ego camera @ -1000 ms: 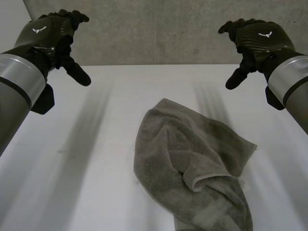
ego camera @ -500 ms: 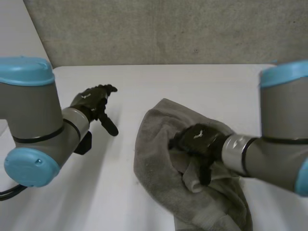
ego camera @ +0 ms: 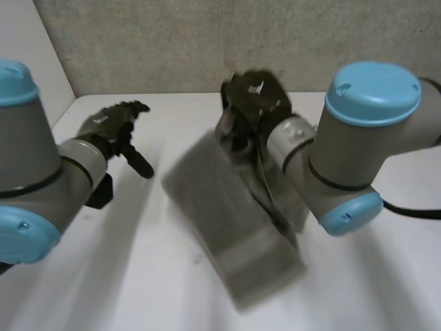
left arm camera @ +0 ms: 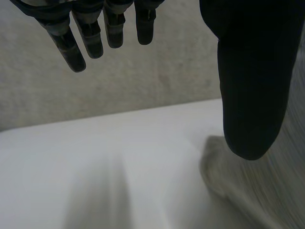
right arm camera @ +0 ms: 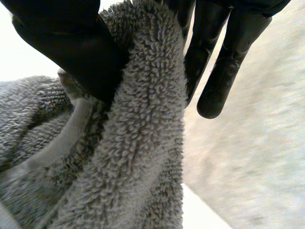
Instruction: Fold the towel.
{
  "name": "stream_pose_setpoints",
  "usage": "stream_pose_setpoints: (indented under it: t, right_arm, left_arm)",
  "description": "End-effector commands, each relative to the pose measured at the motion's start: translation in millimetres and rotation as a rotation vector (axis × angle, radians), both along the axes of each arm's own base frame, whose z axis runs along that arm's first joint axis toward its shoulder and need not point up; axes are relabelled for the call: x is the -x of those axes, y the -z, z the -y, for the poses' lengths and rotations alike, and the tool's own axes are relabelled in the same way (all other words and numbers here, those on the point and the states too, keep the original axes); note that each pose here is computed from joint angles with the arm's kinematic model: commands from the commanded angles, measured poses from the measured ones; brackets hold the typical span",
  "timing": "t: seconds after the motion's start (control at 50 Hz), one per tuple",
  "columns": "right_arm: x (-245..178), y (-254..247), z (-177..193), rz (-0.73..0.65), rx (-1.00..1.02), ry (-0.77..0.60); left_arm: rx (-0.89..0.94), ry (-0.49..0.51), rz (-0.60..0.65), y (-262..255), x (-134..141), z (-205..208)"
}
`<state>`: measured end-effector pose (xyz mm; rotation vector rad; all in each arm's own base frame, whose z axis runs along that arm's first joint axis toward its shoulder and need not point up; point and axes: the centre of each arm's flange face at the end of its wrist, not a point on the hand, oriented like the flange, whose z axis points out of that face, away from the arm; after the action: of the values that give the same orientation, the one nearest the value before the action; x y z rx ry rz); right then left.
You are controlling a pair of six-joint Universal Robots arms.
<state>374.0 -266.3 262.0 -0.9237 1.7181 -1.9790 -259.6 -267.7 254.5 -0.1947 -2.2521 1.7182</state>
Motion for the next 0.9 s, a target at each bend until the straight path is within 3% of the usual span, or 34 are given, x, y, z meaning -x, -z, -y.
stream_pose_setpoints:
  t: [0.02,0.12,0.18,0.28,0.3,0.38,0.42,0.58,0.74,0.9]
  right_arm:
    - [7,-35,10,0.073,0.099,0.164]
    - [12,-34,1,0.041,0.077,0.137]
    - [16,-24,-15,-0.067,0.006,0.075]
    - [32,34,-64,-0.404,-0.275,-0.117]
    - [32,35,-64,-0.405,-0.276,-0.117]
    - [55,67,-98,-0.628,-0.446,-0.203]
    - [60,69,-102,-0.654,-0.465,-0.207]
    - [62,37,-103,-0.566,-0.367,-0.188]
    - [61,-7,-69,-0.391,-0.184,-0.091]
    - [28,17,-41,-0.382,-0.195,-0.192]
  left_arm:
    - [0.055,-0.092,-0.024,-21,-28,19]
    - [0.065,-0.123,-0.028,-24,-39,27]
    - [0.065,-0.126,-0.028,-24,-40,27]
    - [0.053,-0.123,-0.024,-21,-39,26]
    - [0.046,-0.12,-0.021,-18,-38,25]
    - [0.028,-0.1,-0.013,-12,-33,22]
    - [0.016,-0.089,-0.009,-8,-29,21]
    - [-0.025,-0.054,0.008,8,-17,17]
    - [-0.056,-0.026,0.022,19,-9,12]
    - [-0.078,-0.026,0.032,25,-12,5]
